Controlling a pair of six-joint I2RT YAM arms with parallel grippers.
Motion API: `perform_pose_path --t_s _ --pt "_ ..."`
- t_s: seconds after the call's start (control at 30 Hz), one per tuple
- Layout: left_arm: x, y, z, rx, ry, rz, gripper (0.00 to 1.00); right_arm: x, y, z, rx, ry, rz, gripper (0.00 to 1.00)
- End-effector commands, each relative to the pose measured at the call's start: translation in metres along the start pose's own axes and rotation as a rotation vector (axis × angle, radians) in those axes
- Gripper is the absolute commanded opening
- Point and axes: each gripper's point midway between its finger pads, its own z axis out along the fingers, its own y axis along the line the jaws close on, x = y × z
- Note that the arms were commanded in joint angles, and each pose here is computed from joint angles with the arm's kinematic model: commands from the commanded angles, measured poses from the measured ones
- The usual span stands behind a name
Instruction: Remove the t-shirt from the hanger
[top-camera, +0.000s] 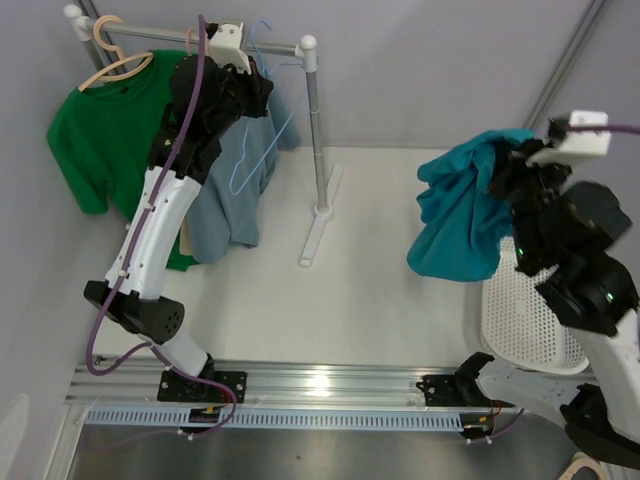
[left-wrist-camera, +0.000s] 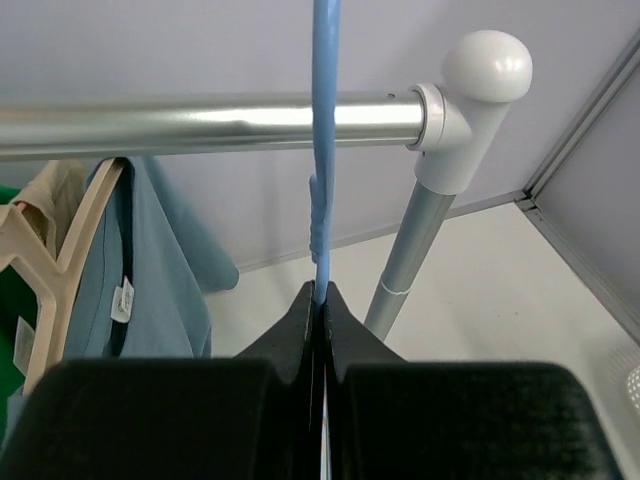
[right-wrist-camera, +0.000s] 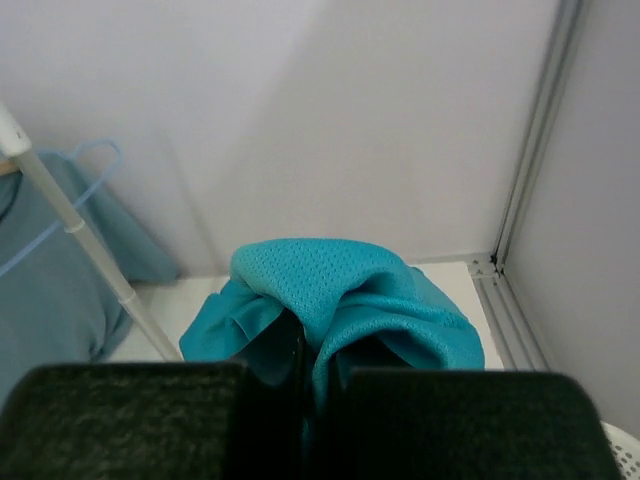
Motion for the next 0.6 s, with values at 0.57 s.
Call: perform_pose_path --t_s 0.57 --pt "-0.02 0.001 0.0 0.068 -0.043 -0.046 0.01 0.013 -0.152 0.016 0.335 0.081 0.235 0.0"
